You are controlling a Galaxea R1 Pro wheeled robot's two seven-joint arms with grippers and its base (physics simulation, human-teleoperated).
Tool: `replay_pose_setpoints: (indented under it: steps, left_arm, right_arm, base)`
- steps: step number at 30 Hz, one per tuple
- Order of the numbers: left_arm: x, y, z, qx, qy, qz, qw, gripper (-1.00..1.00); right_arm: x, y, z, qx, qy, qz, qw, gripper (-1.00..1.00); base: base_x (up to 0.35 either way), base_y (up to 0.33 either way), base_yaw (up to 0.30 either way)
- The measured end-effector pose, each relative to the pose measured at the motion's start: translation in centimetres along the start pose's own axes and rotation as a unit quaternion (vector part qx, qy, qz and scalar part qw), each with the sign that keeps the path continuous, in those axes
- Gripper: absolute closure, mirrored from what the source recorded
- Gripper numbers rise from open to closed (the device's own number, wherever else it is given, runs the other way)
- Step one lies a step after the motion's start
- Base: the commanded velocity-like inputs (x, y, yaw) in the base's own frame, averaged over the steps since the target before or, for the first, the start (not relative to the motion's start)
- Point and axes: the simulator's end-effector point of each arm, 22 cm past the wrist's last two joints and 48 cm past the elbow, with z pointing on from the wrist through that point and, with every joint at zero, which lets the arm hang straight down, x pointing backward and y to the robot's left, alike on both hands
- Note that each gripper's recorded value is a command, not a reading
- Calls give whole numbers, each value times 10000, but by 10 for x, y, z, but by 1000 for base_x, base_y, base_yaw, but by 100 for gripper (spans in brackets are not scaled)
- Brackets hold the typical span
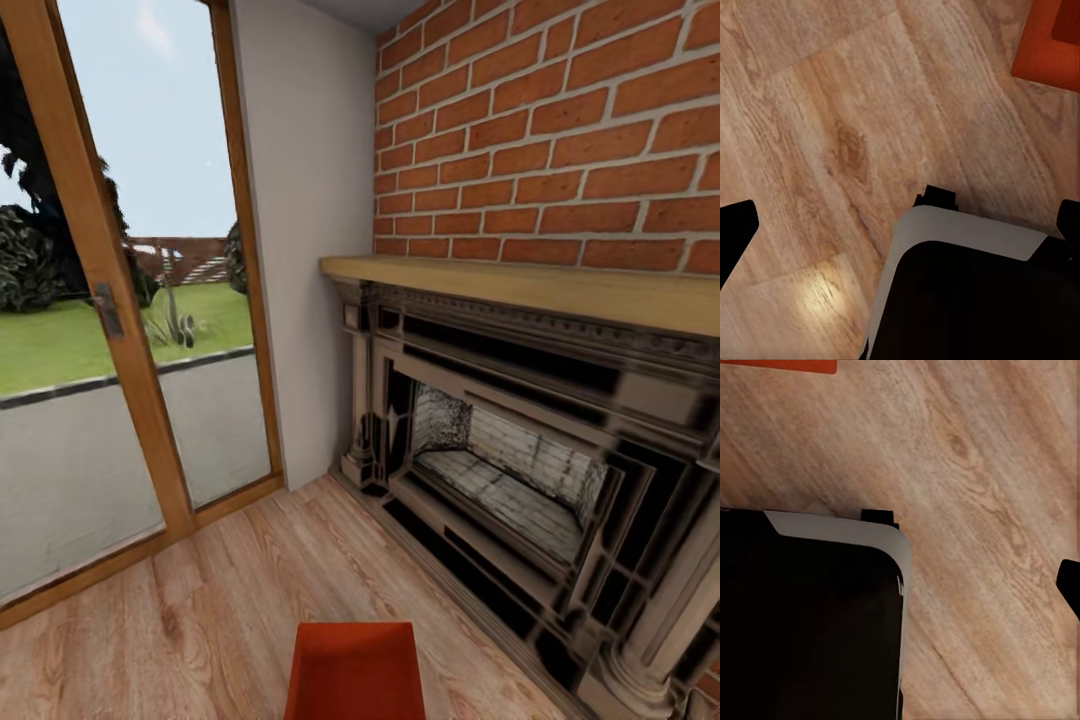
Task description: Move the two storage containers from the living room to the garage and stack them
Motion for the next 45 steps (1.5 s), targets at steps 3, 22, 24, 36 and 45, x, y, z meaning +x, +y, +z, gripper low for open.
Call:
replay_pose_setpoints:
  steps: [3,22,24,36,45]
  left_arm:
    - [2,0,0,-9,23,4,10000,-100]
    - [14,3,2,-48,166,36,9998,-100]
    - [15,3,2,-50,181,39,9998,-100]
    - [23,5,3,-71,280,53,9996,-100]
    - [28,6,3,-86,345,67,9993,-100]
  right_arm:
    - [2,0,0,-2,24,-2,10000,-100]
    - [14,2,0,-20,172,-15,9998,-100]
    - [15,2,0,-22,188,-17,9998,-100]
    - [22,2,-1,-31,283,-22,9996,-100]
    - [28,3,-1,-38,354,-27,9994,-100]
  base:
    - [8,-12,0]
    - [33,8,0]
    - [43,16,0]
    - [6,17,0]
    - [0,14,0]
